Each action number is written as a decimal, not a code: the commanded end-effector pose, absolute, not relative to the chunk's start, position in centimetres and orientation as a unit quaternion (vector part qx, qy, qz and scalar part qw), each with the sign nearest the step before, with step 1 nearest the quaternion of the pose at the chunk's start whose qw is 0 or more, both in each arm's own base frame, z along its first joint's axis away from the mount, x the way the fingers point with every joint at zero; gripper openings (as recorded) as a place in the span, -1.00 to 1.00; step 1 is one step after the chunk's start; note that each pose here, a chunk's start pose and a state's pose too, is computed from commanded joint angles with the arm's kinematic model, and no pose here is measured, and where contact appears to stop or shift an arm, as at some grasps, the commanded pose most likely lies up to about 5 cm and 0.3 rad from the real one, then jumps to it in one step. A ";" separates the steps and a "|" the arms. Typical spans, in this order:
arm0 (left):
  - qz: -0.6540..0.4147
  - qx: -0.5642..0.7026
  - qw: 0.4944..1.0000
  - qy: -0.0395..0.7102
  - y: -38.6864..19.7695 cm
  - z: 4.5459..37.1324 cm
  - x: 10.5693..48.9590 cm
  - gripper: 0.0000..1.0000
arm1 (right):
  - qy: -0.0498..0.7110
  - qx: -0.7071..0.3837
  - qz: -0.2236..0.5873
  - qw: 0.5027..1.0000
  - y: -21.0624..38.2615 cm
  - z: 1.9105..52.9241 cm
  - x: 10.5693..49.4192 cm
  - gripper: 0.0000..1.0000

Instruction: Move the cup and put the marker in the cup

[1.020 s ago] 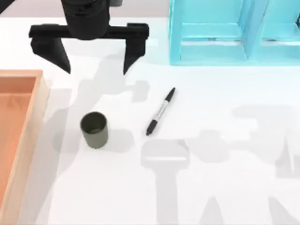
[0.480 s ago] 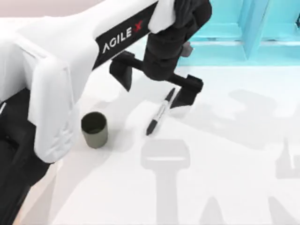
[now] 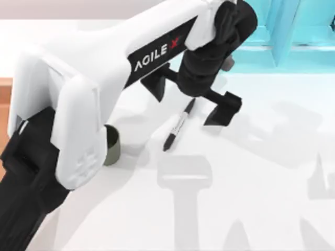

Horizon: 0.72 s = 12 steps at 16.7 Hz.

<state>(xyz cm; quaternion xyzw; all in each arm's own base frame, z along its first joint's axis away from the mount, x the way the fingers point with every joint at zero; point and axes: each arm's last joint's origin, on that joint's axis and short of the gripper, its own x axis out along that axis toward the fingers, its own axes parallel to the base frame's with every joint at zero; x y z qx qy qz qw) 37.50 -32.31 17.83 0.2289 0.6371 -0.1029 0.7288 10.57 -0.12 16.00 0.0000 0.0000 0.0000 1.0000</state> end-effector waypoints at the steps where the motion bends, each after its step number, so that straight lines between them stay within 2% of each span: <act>1: -0.104 0.229 0.730 0.636 -32.3 17.6 37.6 1.00 | 0.000 0.000 0.000 1.000 -0.1 16.0 10.6 1.00; 12: -0.105 0.230 0.731 0.634 -31.1 8.4 39.1 1.00 | 0.000 0.000 0.000 1.000 -0.1 16.0 10.6 1.00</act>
